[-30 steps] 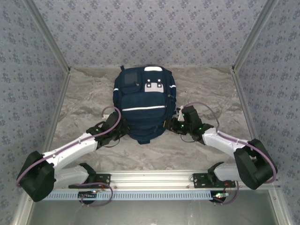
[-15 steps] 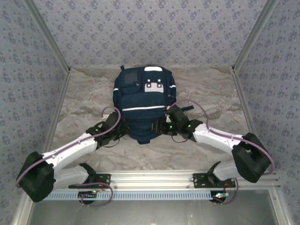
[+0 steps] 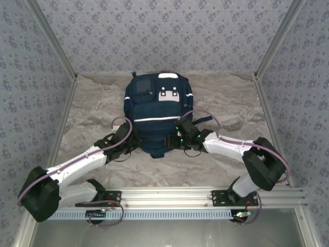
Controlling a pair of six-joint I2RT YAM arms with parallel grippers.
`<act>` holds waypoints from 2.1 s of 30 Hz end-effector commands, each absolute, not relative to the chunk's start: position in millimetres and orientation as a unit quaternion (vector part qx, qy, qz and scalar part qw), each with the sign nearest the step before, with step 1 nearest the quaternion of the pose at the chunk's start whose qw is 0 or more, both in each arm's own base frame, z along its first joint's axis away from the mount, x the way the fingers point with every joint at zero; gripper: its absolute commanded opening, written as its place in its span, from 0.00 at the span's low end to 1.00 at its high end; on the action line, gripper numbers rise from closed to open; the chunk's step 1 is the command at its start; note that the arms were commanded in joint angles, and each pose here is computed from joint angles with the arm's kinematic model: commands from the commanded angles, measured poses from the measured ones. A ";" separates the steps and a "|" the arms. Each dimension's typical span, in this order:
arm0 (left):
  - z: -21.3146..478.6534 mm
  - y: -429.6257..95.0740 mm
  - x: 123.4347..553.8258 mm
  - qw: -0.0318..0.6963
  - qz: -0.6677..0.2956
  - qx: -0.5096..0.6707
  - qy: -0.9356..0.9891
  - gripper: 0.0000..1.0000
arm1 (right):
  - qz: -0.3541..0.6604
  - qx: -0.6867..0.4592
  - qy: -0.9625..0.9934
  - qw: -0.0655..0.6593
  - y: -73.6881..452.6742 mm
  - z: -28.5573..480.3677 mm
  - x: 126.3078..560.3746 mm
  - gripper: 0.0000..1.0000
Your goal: Pack books, pencil case, and school supplies into a backpack
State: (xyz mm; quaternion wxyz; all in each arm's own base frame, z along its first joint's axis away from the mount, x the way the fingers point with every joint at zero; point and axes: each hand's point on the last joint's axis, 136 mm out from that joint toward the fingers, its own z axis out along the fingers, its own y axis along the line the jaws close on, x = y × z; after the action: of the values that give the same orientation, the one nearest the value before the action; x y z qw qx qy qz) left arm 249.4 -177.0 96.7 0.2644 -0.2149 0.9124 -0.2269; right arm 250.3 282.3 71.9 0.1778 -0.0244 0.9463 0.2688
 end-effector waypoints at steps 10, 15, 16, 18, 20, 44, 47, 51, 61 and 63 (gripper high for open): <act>104.2 -176.3 254.3 0.277 -0.231 -0.213 0.908 0.00 | 0.247 -0.047 0.946 0.202 277.2 90.8 255.4 0.34; 101.8 -177.2 253.9 0.274 -0.229 -0.211 0.910 0.00 | 0.247 -0.056 0.945 0.208 276.5 98.2 255.2 0.28; 101.8 -177.3 253.7 0.274 -0.229 -0.211 0.910 0.00 | 0.247 -0.058 0.945 0.208 276.5 98.8 255.4 0.26; 101.5 -177.1 253.8 0.274 -0.229 -0.211 0.910 0.00 | 0.249 -0.059 0.944 0.208 276.8 99.7 256.2 0.21; 101.2 -177.0 253.6 0.273 -0.228 -0.211 0.910 0.00 | 0.251 -0.060 0.943 0.207 276.8 100.5 257.0 0.16; 110.9 -170.7 253.3 0.282 -0.225 -0.210 0.909 0.00 | 0.240 -0.083 0.946 0.200 258.5 90.3 263.9 0.00; 113.0 -168.8 252.5 0.285 -0.223 -0.209 0.909 0.00 | 0.205 -0.079 0.951 0.217 250.1 88.3 271.0 0.00; 114.6 -167.0 251.7 0.286 -0.223 -0.211 0.908 0.00 | 0.172 -0.074 0.959 0.215 238.0 81.6 268.6 0.00; 115.1 -156.6 248.0 0.288 -0.220 -0.220 0.906 0.00 | 0.133 -0.036 0.955 0.263 213.8 83.0 292.1 0.00; 115.7 -154.7 247.2 0.288 -0.220 -0.223 0.905 0.00 | 0.135 -0.026 0.952 0.273 210.5 84.4 298.8 0.00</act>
State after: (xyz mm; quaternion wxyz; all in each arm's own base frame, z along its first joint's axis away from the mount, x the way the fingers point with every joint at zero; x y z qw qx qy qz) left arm 249.9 -172.9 112.3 0.2749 -0.2178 0.9032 -0.2474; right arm 276.3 238.7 82.2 0.2303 -0.0608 0.9537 0.1835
